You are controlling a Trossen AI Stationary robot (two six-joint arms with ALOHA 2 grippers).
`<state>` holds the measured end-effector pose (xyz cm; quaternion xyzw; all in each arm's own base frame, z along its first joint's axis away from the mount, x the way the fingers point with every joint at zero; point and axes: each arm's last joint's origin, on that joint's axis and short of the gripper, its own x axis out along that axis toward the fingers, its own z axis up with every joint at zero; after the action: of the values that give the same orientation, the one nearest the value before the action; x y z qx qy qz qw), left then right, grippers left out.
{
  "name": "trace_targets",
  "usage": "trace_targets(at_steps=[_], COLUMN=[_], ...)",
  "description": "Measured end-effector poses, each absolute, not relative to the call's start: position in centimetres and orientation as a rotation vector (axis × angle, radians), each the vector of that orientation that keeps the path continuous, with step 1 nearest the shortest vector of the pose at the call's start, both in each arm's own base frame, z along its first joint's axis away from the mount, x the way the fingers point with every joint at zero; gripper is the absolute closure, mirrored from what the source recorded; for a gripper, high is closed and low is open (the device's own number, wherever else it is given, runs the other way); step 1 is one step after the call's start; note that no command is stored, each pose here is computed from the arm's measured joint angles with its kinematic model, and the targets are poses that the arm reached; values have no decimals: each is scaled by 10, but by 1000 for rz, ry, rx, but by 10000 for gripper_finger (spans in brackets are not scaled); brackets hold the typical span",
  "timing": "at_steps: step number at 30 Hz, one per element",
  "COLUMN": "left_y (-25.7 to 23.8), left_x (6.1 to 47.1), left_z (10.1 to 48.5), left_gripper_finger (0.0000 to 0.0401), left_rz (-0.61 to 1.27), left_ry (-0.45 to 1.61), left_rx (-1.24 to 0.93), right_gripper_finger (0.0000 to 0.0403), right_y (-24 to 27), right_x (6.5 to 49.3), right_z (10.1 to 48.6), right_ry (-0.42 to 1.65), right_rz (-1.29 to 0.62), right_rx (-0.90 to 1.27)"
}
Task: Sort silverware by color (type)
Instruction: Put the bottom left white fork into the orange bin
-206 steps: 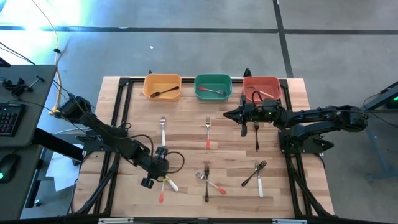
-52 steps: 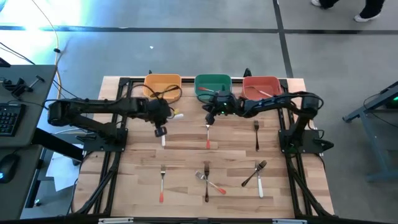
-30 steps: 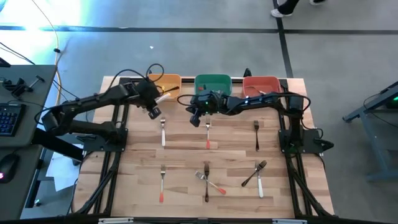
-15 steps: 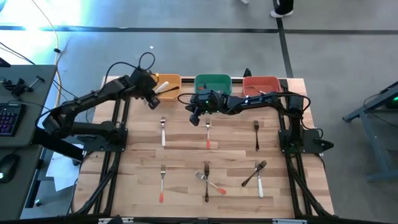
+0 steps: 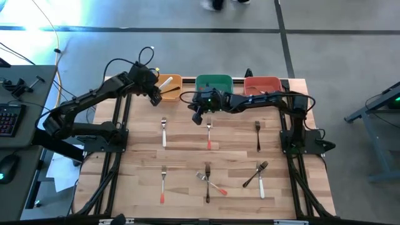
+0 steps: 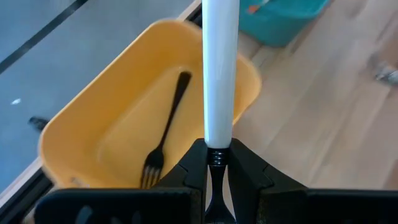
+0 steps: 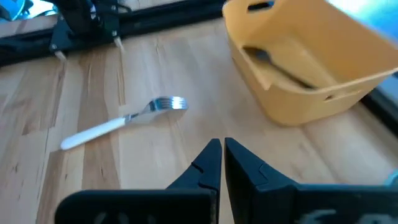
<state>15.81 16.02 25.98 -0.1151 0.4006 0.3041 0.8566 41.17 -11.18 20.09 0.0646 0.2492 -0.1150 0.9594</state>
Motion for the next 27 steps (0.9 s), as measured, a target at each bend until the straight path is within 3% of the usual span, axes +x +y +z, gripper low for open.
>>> trace_targets(at_steps=[7, 13, 18, 22, 27], left_y=[162, 163, 161, 159, 159], left_x=[169, 176, 176, 174, 174], left_z=[256, 245, 235, 229, 228], left_gripper_finger=[375, 375, 375, 375, 375], left_rz=[475, 305, 241, 209, 187], left_ry=[629, 336, 167, 54, -22], left_rx=[-294, -268, -216, -205, -211], right_gripper_finger=[398, 398, 396, 370, 302], right_y=[-121, -131, -140, -144, -147], right_x=[400, 397, 397, 396, 396], right_z=[236, 247, 255, 259, 264], right_ry=[411, 321, 236, 202, 143], right_rz=[-238, -125, -168, -259, -276], right_rx=[92, 113, 137, 120, 117])
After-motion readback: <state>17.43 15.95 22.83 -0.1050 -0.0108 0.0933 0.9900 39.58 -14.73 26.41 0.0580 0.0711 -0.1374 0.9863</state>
